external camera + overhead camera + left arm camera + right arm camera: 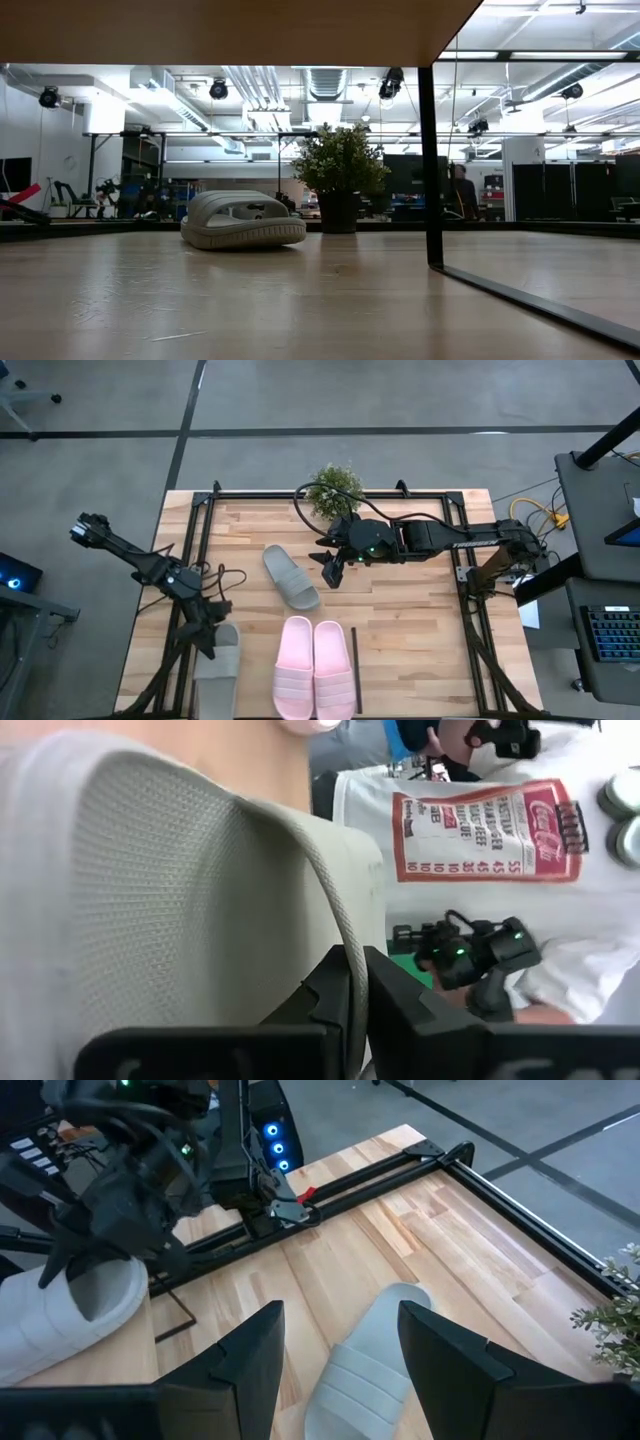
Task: Pick and place slides into the shelf
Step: Put the top gray slipper on the shelf
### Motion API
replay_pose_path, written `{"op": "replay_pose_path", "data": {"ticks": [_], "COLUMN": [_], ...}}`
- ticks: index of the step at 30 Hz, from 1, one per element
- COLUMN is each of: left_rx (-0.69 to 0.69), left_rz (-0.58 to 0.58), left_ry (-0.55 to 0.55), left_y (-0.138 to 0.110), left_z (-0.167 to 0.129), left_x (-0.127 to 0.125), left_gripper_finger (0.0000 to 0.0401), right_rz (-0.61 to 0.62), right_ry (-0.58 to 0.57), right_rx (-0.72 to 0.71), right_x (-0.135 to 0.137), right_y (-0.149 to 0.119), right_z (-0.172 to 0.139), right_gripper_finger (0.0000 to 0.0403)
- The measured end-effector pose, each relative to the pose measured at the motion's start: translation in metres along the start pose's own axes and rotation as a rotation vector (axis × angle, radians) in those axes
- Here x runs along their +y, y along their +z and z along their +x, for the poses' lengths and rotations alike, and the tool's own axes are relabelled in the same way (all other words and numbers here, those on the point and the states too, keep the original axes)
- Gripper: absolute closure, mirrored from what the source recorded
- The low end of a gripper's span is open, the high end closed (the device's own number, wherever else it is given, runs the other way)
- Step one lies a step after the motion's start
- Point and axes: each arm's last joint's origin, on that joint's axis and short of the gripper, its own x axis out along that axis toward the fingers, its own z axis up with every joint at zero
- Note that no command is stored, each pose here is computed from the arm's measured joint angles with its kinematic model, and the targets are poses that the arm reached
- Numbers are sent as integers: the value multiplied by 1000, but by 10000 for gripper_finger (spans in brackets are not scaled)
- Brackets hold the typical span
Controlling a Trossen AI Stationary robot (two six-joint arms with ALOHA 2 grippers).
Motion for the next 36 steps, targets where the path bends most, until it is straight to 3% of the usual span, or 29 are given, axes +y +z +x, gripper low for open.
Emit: {"op": "replay_pose_path", "data": {"ticks": [6,17,36], "left_rx": [34,42,70], "left_rz": [-63,-64,-41], "left_ry": [5,2,-41], "left_y": [-2,-3,4], "left_z": [3,2,2], "left_x": [9,8,-11], "left_gripper_finger": [354,260,248], "right_rz": [0,0,0], "right_ry": [0,0,1], "right_rx": [0,0,1], "right_x": [0,0,0], "right_y": [0,0,0], "right_z": [0,0,0], "right_gripper_finger": [216,216,216]}}
